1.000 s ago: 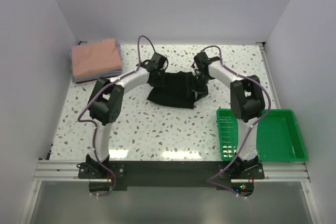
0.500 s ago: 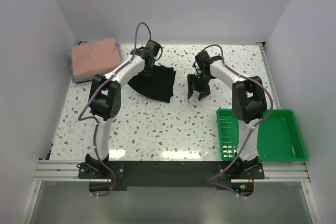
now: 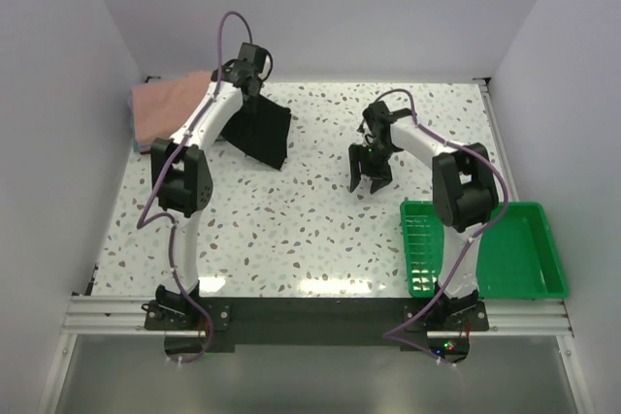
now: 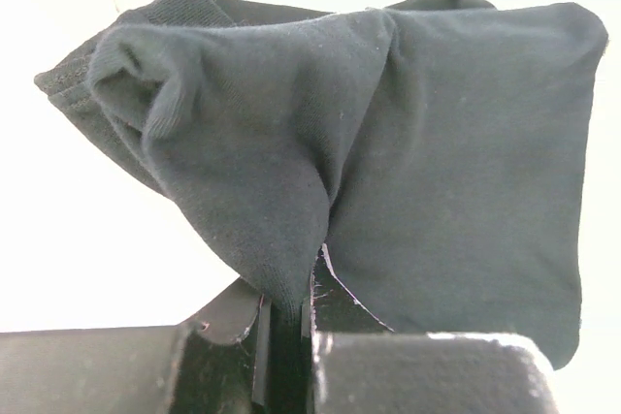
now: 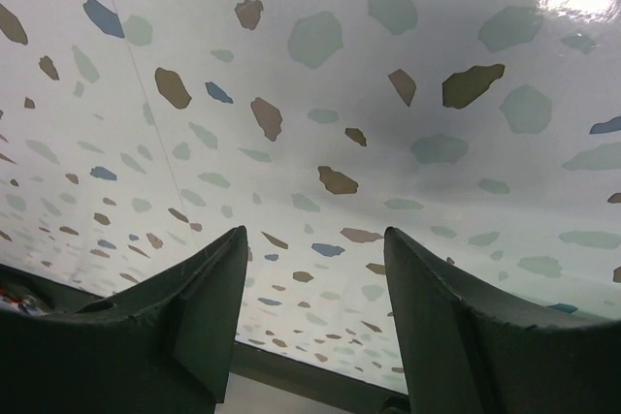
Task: Fold and stack the t-shirts
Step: Neatly place the folded tshirt to the corner
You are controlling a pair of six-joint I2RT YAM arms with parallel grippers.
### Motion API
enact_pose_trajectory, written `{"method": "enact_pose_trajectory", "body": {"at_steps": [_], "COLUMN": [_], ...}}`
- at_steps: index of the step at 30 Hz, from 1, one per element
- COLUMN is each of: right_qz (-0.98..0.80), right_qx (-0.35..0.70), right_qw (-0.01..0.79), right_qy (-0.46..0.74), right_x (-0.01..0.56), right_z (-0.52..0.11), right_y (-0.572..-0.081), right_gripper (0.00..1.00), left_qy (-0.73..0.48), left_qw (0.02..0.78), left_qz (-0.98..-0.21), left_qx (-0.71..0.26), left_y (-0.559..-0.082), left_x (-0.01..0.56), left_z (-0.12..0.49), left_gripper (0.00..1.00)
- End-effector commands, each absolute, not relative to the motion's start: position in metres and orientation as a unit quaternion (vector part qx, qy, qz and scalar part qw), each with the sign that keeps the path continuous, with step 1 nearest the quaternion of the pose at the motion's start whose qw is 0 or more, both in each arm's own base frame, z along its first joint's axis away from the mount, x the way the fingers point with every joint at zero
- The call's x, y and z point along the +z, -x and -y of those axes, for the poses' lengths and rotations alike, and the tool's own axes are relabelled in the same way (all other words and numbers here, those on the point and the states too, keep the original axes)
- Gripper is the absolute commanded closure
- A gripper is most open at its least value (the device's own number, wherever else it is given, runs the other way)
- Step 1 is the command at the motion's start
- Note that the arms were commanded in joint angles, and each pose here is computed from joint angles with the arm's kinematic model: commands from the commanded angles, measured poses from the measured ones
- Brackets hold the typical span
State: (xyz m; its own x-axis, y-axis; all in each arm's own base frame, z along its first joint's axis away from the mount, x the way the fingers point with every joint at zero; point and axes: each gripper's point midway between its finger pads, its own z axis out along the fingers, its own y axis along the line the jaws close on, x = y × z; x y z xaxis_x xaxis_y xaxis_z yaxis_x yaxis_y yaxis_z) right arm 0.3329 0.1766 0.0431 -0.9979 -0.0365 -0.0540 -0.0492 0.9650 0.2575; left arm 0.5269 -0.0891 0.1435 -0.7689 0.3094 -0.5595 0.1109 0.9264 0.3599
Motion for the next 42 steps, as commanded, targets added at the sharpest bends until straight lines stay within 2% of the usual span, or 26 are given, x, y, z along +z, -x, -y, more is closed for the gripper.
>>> {"method": "enact_pose_trajectory", "body": {"at_steps": [1,15,24,34,42], "right_qz": [-0.986,-0.985,-0.986,-0.986,-0.987], "right_qx": [0.154,0.162,0.163,0.16,0.158], "right_qw": [0.045,0.029,0.025,0.021,0.017], "right_qy": [0.036,0.041,0.039,0.035,0.032], "right_x": [0.065,0.057,0.055,0.054,0.054], "right_z": [-0.179,-0.179,-0.178,-0.176,-0.174], "right_y": [-0.331,-0.318,-0.315,-0.308,-0.303], "right_gripper": [0.38,0.38,0.38,0.38,0.38], "left_qy": [-0.099,-0.067,-0.051,-0.018,0.0], "left_qw": [0.406,0.511,0.551,0.549,0.515], "left_qz": [-0.896,-0.85,-0.829,-0.832,-0.856], "left_qx": [0.148,0.109,0.082,0.071,0.048], "left_y": [-0.544,-0.552,-0.557,-0.554,-0.571], "left_x": [0.222,0.323,0.358,0.359,0.306], "left_z": [0.081,0.051,0.04,-0.004,-0.038], "left_gripper": [1.0,1.0,1.0,1.0,1.0]}}
